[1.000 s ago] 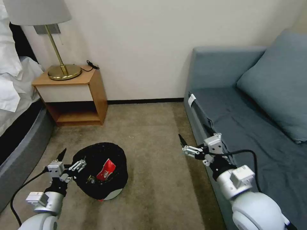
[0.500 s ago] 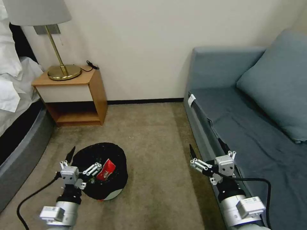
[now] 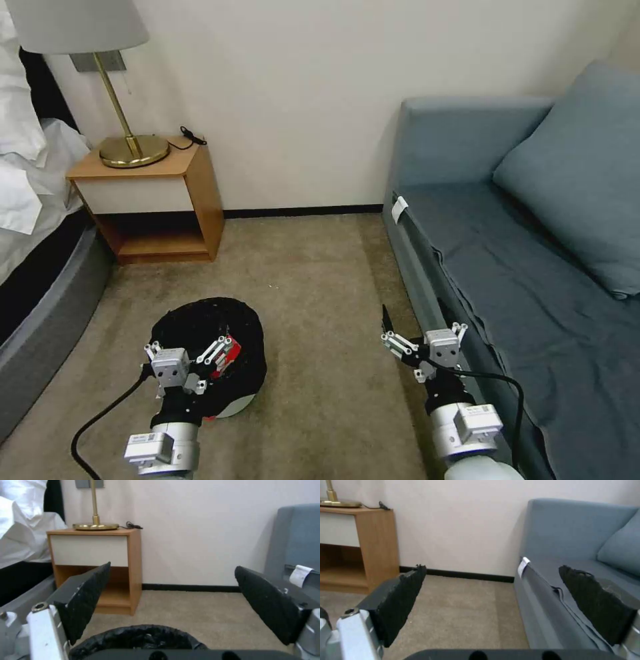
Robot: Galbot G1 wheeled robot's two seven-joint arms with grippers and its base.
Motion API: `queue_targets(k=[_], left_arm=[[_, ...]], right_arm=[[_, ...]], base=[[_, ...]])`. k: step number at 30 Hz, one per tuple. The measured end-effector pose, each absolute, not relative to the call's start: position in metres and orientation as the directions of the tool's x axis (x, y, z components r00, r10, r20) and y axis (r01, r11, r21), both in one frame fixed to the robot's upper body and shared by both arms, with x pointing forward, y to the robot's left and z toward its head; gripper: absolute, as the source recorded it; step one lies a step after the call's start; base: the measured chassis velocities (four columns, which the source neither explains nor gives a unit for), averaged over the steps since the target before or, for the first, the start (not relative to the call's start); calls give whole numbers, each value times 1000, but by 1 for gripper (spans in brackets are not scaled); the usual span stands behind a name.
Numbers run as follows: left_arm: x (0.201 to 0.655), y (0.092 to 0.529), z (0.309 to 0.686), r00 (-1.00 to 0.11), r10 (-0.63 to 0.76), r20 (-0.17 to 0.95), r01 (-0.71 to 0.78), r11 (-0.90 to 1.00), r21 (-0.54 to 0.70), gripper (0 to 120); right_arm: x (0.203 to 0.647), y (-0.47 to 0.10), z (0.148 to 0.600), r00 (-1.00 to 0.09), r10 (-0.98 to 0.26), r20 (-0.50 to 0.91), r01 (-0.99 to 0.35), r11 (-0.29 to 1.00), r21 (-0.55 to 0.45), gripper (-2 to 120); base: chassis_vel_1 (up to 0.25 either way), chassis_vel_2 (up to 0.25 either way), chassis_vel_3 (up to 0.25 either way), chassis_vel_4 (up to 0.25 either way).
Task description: Pick up the trash bin, then pick up the garbage on the floor and place it into the trash bin.
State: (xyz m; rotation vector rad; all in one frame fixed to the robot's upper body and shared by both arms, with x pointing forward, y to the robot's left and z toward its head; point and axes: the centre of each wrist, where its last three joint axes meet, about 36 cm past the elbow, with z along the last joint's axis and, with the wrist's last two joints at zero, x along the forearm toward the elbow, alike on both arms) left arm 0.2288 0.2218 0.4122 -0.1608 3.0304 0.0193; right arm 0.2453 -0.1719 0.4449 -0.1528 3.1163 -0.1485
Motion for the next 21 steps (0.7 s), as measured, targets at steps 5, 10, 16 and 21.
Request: queue_targets(k=[5, 10, 16, 21], left_arm=[[227, 221, 413, -990, -99, -100, -100, 995, 6, 100], [227, 215, 413, -992, -78, -99, -78, 997, -5, 100], [227, 215, 411, -994, -60, -92, -61, 998, 3, 100], [227, 216, 410, -994, -59, -90, -59, 998, 4, 100]], right_arm=[[245, -172, 445, -995, -103, -10, -101, 989, -106, 100], [247, -171, 445, -994, -107, -6, -106, 988, -110, 100], [247, -172, 444, -994, -111, 5, -111, 987, -119, 100], [246, -172, 444, -994, -110, 10, -110, 986, -123, 100]], base=[[0, 0, 0, 0], [0, 0, 0, 0], [0, 0, 0, 0], [0, 0, 0, 0]])
